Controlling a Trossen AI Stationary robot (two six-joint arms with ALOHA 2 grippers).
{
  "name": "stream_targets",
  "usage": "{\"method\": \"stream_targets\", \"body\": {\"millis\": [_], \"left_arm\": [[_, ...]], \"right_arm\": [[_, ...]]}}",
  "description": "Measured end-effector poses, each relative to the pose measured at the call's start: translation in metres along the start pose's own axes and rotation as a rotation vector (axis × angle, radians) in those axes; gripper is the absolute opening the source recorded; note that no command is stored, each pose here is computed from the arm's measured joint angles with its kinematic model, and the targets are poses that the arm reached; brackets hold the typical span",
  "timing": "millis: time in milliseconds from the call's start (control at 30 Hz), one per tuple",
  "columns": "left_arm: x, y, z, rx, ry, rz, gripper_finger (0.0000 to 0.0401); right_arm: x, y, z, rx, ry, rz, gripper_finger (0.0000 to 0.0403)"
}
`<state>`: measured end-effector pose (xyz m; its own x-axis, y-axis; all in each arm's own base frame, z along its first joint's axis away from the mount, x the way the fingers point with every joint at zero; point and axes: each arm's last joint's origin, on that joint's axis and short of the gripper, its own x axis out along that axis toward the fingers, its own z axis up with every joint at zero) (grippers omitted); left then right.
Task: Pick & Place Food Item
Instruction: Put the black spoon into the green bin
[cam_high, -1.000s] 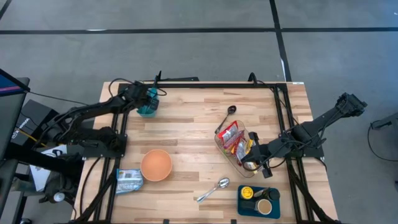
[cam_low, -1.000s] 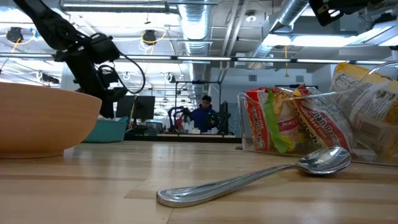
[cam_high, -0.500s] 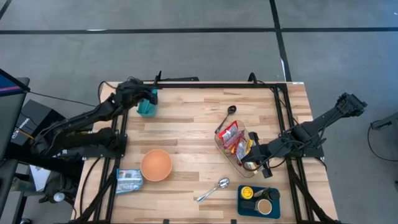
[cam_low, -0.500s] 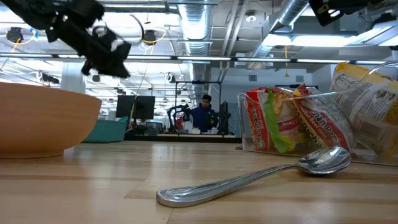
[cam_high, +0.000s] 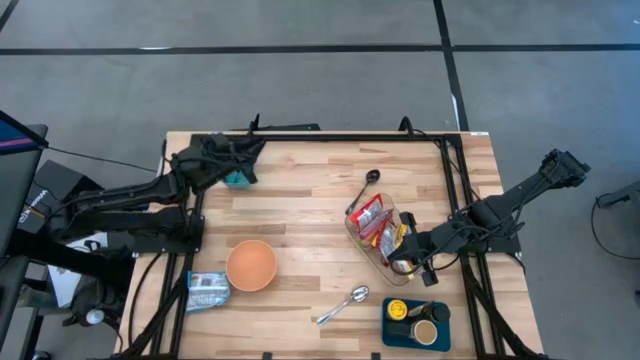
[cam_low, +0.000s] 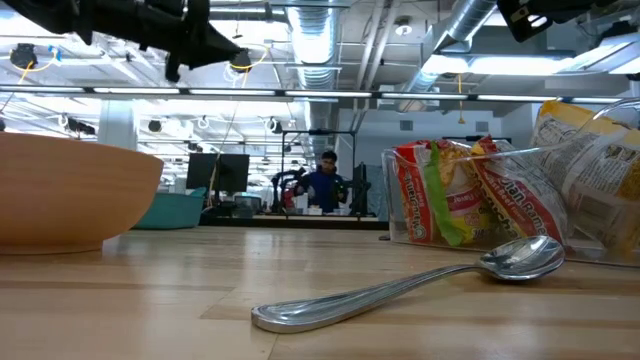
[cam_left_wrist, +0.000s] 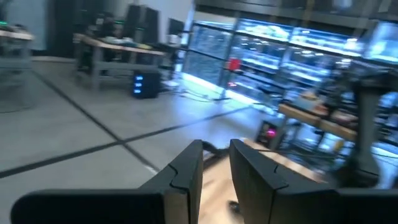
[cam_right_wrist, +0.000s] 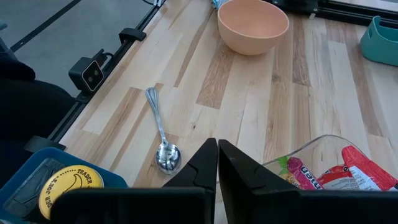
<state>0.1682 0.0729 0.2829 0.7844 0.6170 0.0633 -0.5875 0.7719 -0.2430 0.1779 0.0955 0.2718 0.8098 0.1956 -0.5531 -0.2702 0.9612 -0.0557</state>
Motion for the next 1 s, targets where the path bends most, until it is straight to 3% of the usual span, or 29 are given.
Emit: {"method": "stream_targets", "body": {"millis": [133, 400, 500, 767, 1000], "left_arm": [[-0.002, -0.017, -0.007, 0.000, 0.046, -0.129, 0.0076], [-0.010, -0.058, -0.031, -0.067, 0.253, -0.580, 0.0076], [-0.017, -0.074, -0.040, -0.104, 0.333, -0.692, 0.0076], [-0.040, -0.106, -0.058, -0.089, 0.445, -0.861, 0.0076], [-0.052, -0.117, -0.062, -0.081, 0.476, -0.931, 0.0076]], "right_arm": [[0.000, 0.000, 0.000, 0.000, 0.000, 0.000, 0.0008], [0.000, 0.000, 0.000, 0.000, 0.000, 0.000, 0.0008], [0.000, 0.000, 0.000, 0.000, 0.000, 0.000, 0.0008], [0.000, 0.000, 0.000, 0.000, 0.000, 0.000, 0.0008], [0.000, 0.000, 0.000, 0.002, -0.004, 0.001, 0.0008]]}}
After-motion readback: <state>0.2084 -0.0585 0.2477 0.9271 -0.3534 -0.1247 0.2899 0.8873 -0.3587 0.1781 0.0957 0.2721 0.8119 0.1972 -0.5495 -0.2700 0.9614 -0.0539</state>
